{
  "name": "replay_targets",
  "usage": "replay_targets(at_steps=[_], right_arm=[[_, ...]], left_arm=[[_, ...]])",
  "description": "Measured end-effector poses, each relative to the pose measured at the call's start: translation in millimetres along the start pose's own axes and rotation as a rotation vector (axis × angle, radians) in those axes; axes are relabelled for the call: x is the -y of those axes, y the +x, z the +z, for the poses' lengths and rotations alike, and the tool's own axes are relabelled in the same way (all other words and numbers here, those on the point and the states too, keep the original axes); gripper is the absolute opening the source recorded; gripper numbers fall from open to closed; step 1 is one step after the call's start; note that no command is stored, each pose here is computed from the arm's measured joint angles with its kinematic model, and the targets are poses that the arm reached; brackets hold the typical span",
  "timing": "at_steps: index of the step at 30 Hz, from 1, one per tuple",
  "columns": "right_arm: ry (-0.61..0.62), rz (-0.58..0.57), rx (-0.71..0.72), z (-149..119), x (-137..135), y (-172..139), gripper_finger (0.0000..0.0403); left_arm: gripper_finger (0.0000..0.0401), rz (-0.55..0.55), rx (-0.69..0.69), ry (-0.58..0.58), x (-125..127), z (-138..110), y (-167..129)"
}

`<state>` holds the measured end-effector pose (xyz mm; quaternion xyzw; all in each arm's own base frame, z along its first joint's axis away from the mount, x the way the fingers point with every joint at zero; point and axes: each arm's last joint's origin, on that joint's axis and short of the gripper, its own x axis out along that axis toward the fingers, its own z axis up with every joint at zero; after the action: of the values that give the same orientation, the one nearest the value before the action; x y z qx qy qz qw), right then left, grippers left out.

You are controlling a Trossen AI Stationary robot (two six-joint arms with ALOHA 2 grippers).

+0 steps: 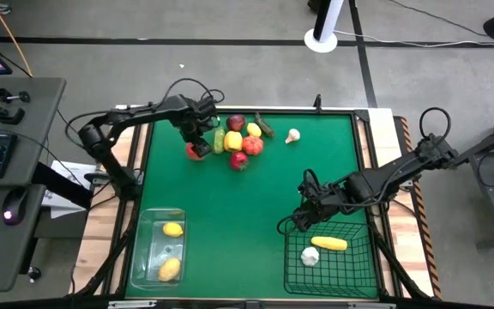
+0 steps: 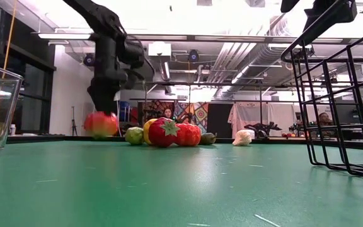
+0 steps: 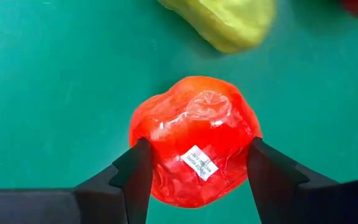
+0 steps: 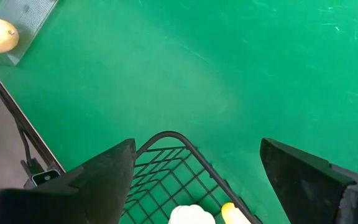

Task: Sort produce into baskets
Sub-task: Put the bottom apple into the transparent bin

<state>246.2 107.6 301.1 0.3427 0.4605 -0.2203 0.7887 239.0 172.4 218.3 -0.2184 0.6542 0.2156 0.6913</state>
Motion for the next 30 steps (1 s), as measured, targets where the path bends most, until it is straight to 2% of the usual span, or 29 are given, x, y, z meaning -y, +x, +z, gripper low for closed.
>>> replay_targets(at_steps=[4,5,7,8,10,15,19,22,25,30], right_arm=[[-0.040,-0.002,0.003,1.3,0.5,0.3,0.0337],[-0.057,-0.004,0.005,2.3,0.9,0.5,0.0337],[-0.089,-0.009,0.010,5.7,2.2,1.3,0.0337],[-0.105,-0.014,0.014,7.9,3.2,1.8,0.0337],[-0.127,-0.024,0.026,12.8,5.2,2.9,0.0337],[-0.148,-0.039,0.029,23.9,10.5,5.3,0.0337],[-0.166,-0.093,-0.032,21.4,18.1,6.4,0.0337],[-0.168,-0.144,-0.067,17.5,25.0,10.5,0.0337],[-0.139,-0.128,-0.054,23.6,26.5,14.3,0.0337],[-0.027,-0.195,-0.050,45.8,47.0,23.9,0.0337]], left_arm=[[0.0181,-0.048,0.093,-0.022,8.4,-21.9,-38.3],[0.0159,-0.078,0.128,-0.020,13.4,-30.0,-50.2],[0.0048,-0.148,0.199,-0.014,27.1,-48.9,-74.1],[0.0022,-0.179,0.231,-0.007,35.5,-60.5,-85.7],[0.0001,-0.239,0.284,0.018,53.0,-85.5,-106.0],[0.0004,-0.381,0.342,0.059,88.5,-147.0,-137.8],[0.0000,-0.409,0.400,0.028,98.1,-174.1,-148.9],[0.0010,-0.356,0.463,-0.007,99.1,-179.2,-150.9],[0.0036,-0.322,0.489,-0.008,99.3,-176.9,-150.3],[0.0126,-0.348,0.480,0.019,102.8,-167.4,-148.5]])
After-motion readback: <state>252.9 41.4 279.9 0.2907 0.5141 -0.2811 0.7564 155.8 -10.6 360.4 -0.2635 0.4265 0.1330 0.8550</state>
